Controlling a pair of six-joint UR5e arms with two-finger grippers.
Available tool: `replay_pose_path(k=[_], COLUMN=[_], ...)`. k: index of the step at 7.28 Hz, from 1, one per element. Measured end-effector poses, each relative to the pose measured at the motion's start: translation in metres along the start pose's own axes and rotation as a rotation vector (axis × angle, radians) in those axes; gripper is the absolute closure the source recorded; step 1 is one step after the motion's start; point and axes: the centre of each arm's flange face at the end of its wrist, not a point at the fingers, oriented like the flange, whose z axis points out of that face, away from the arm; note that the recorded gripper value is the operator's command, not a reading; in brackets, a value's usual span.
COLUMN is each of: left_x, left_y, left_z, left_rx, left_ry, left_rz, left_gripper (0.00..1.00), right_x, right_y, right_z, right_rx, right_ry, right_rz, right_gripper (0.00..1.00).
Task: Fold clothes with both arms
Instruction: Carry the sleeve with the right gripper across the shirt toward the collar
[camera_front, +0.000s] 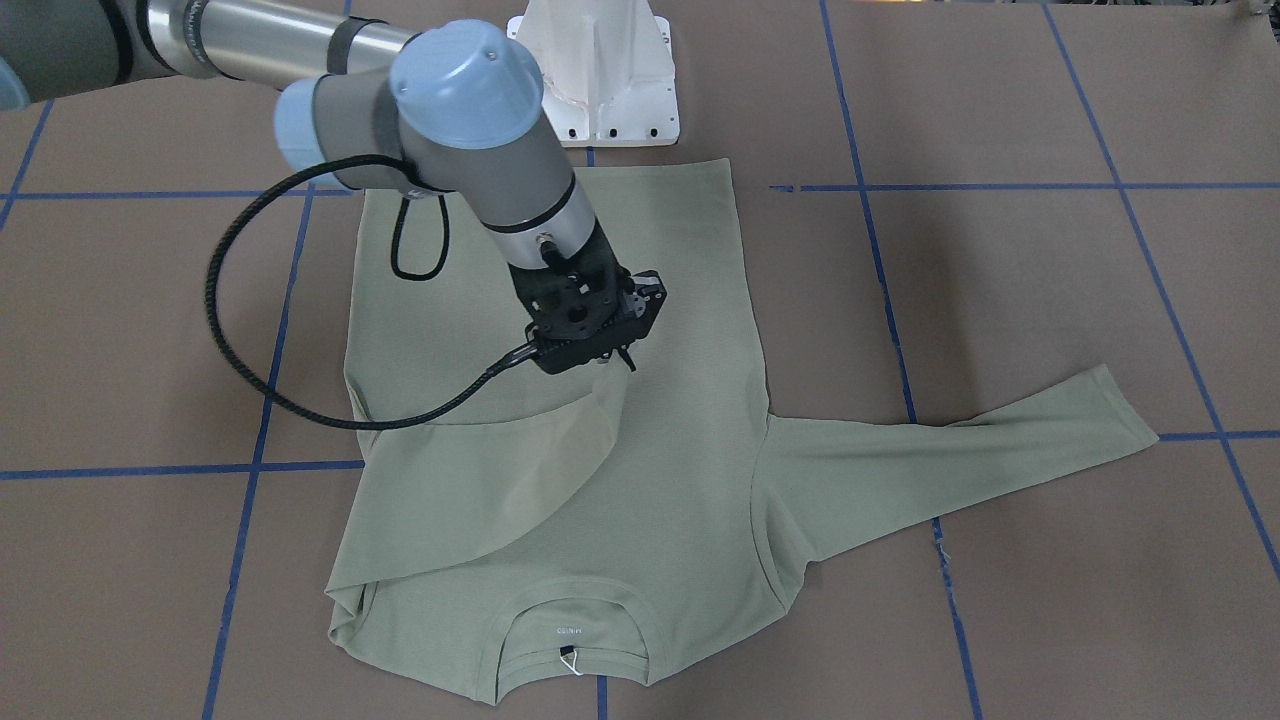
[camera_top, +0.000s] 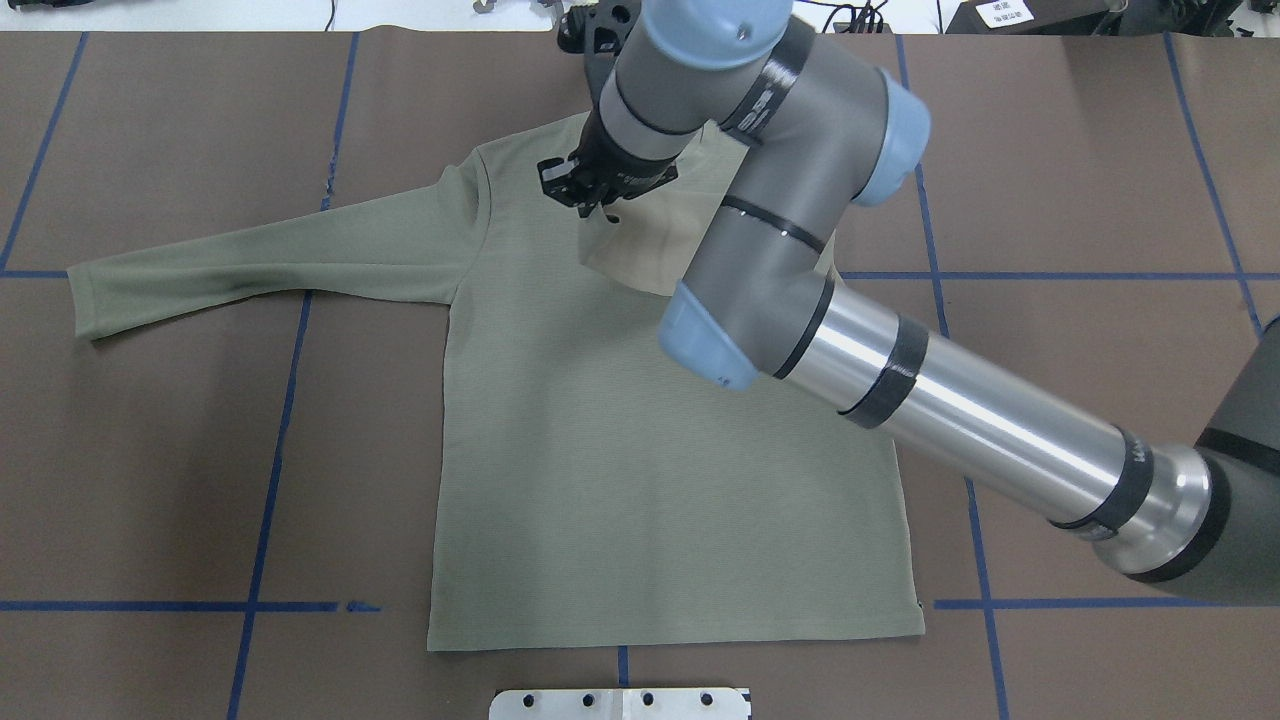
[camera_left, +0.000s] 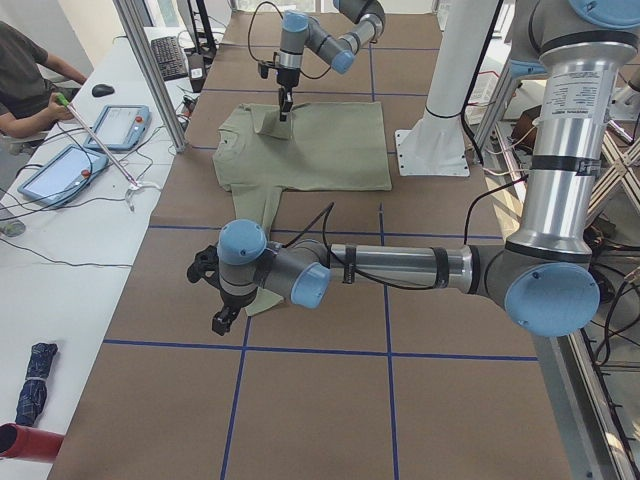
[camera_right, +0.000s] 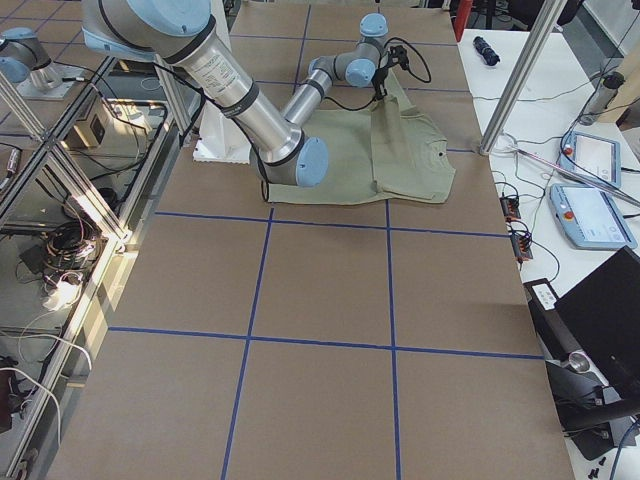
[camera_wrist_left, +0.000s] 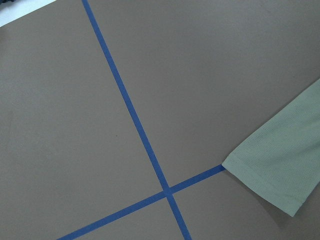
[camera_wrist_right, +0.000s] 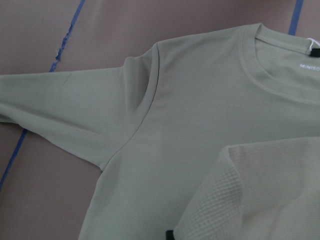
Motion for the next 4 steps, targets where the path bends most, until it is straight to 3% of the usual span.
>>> replay_pose_path(k=[4], left_x=[-0.001], left_y=[0.002], left_z=[0.001], left_rx=[-0.002], left_ry=[0.000], left_rz=[-0.004], left_gripper=[0.00], right_x=[-0.041], right_y=[0.033], right_z=[0.017], right_rx=[0.007], right_ry=[-0.013], right_rz=[-0.004], right_gripper=[1.00])
